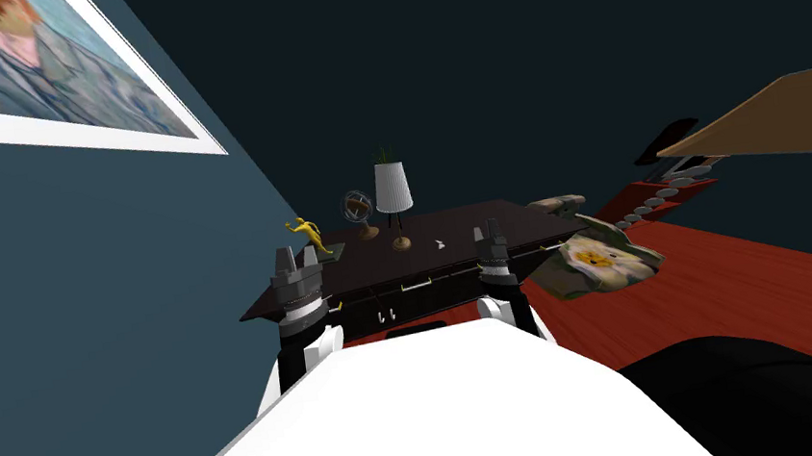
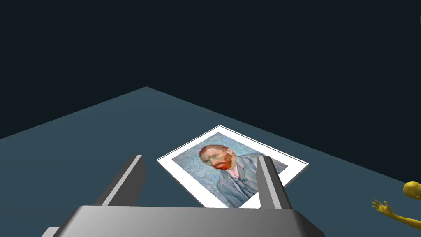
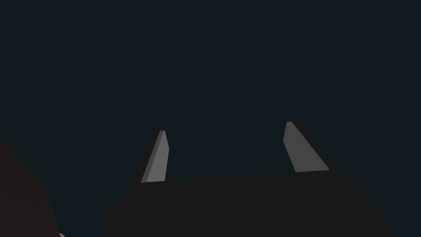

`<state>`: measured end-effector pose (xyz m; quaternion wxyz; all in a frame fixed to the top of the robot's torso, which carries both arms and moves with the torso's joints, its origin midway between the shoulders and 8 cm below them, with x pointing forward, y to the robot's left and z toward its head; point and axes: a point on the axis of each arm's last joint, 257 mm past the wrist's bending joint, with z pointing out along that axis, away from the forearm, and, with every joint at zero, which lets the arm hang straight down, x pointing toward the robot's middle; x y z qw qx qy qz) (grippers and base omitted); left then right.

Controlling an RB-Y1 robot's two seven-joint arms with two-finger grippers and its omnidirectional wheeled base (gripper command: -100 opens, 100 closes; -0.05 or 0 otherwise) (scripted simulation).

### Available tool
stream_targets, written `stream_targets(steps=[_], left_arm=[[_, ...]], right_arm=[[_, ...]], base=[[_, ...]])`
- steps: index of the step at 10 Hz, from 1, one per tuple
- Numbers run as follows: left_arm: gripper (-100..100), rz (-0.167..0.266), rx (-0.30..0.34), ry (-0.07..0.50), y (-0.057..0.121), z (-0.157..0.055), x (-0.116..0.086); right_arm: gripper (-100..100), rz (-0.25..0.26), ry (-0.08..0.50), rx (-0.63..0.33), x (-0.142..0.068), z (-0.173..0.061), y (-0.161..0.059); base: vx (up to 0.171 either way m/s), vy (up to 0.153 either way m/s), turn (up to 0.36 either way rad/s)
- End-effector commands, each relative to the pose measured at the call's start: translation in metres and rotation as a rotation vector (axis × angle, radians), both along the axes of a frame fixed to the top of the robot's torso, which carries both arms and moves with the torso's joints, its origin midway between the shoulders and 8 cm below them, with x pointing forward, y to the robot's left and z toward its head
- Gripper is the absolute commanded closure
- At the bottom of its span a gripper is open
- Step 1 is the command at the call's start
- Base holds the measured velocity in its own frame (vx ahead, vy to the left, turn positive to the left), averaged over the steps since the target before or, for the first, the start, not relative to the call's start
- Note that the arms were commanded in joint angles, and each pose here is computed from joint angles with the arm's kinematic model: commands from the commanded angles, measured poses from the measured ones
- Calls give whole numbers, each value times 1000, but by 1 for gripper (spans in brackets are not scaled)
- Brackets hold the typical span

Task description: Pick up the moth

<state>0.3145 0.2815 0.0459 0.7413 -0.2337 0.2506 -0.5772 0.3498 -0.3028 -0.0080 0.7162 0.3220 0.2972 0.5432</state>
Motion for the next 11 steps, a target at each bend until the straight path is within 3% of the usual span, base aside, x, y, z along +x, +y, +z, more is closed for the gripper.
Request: stream_targets(steps=[1, 7, 11], left_arm=[[0, 0, 0, 0, 0, 0, 0], [0, 0, 0, 0, 0, 0, 0], [0, 0, 0, 0, 0, 0, 0]], right_arm=[[-100, 22, 21, -23, 3, -5, 1], [-100, 106, 123, -88, 15, -32, 1], [-100, 166, 226, -122, 24, -60, -3]], base=[[-61, -8, 68], [-73, -39, 105], [-36, -21, 111]])
